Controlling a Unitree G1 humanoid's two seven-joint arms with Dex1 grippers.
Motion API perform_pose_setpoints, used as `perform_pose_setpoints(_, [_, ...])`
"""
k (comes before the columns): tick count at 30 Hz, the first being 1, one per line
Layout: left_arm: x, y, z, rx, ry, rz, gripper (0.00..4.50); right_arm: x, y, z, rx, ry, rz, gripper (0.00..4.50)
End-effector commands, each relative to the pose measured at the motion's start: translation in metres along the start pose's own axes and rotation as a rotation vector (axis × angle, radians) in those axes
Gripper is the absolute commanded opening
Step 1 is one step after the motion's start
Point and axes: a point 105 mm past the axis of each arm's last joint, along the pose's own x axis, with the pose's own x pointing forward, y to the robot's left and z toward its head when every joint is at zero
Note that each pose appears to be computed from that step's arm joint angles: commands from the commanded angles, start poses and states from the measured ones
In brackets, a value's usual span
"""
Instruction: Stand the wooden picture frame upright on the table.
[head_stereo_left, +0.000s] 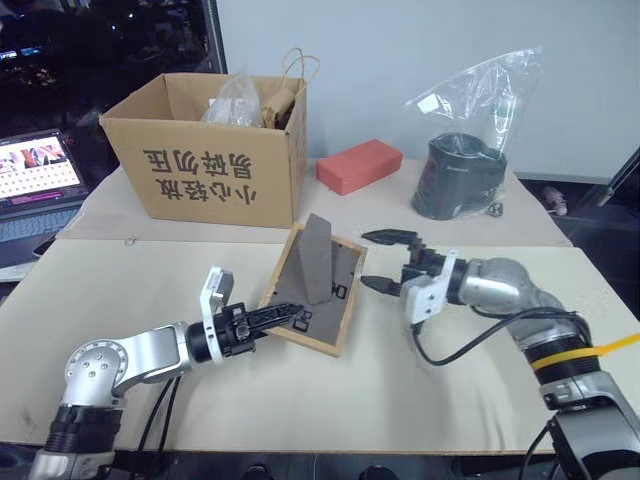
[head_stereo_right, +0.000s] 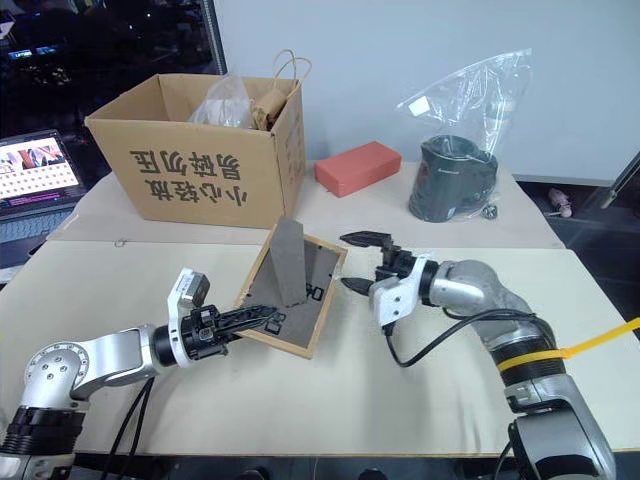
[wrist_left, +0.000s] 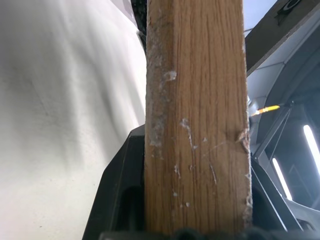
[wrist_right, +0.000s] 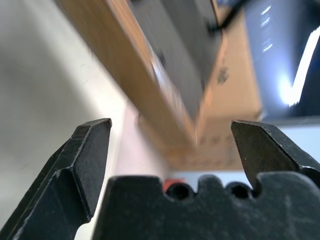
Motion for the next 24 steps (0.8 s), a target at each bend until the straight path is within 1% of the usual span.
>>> perform_pose_setpoints(1, [0.004, -0.023, 0.000, 0.057, 0.012, -0.082, 1.13, 0.004, -0.004, 0.008, -0.057, -0.009, -0.103, 4.20])
perform_pose_setpoints(2, [0.004, -0.024, -0.001, 0.064, 0.018, -0.080, 1.13, 0.004, -0.004, 0.007, -0.053, -0.004, -0.116, 3.93])
perform_pose_setpoints(3, [0.004, -0.024, -0.002, 0.072, 0.024, -0.073, 1.13, 0.003, -0.004, 0.006, -0.055, 0.002, -0.130, 3.75])
perform_pose_setpoints(6, [0.002, -0.023, -0.004, 0.086, 0.029, -0.052, 1.13, -0.002, -0.007, 0.003, -0.058, 0.016, -0.176, 2.77])
perform_pose_setpoints(9, [-0.001, -0.020, -0.004, 0.100, 0.019, -0.026, 2.57, -0.007, -0.011, 0.001, -0.058, 0.020, -0.227, 1.81])
perform_pose_setpoints(11, [-0.004, -0.018, -0.002, 0.106, 0.007, -0.010, 3.23, -0.007, -0.012, 0.001, -0.008, 0.016, -0.238, 1.29])
perform_pose_setpoints(13, [-0.007, -0.020, 0.001, 0.109, -0.004, -0.009, 3.99, -0.006, -0.014, 0.002, 0.029, 0.004, -0.248, 1.23])
perform_pose_setpoints(14, [-0.012, -0.022, 0.002, 0.123, -0.005, -0.010, 4.30, -0.007, -0.017, 0.001, 0.059, 0.002, -0.258, 1.23])
perform_pose_setpoints(15, [-0.015, -0.023, 0.003, 0.133, -0.004, -0.011, 4.49, -0.007, -0.019, 0.000, 0.079, 0.001, -0.263, 1.23])
perform_pose_setpoints(17, [-0.029, -0.026, 0.008, 0.175, -0.019, 0.005, 4.50, -0.008, -0.024, -0.008, 0.156, 0.015, -0.270, 1.23])
perform_pose_setpoints(19, [-0.045, -0.030, 0.013, 0.265, -0.034, 0.038, 4.50, -0.009, -0.033, -0.020, 0.248, 0.037, -0.288, 1.23])
perform_pose_setpoints(21, [-0.053, -0.033, 0.014, 0.318, -0.041, 0.048, 4.50, -0.009, -0.036, -0.027, 0.321, 0.045, -0.282, 1.23])
perform_pose_setpoints(22, [-0.061, -0.038, 0.015, 0.367, -0.052, 0.049, 4.50, -0.008, -0.039, -0.035, 0.450, 0.052, -0.276, 1.23])
perform_pose_setpoints(24, [-0.070, -0.043, 0.015, 0.446, -0.060, 0.058, 4.50, -0.004, -0.039, -0.041, 0.669, 0.027, -0.245, 1.23])
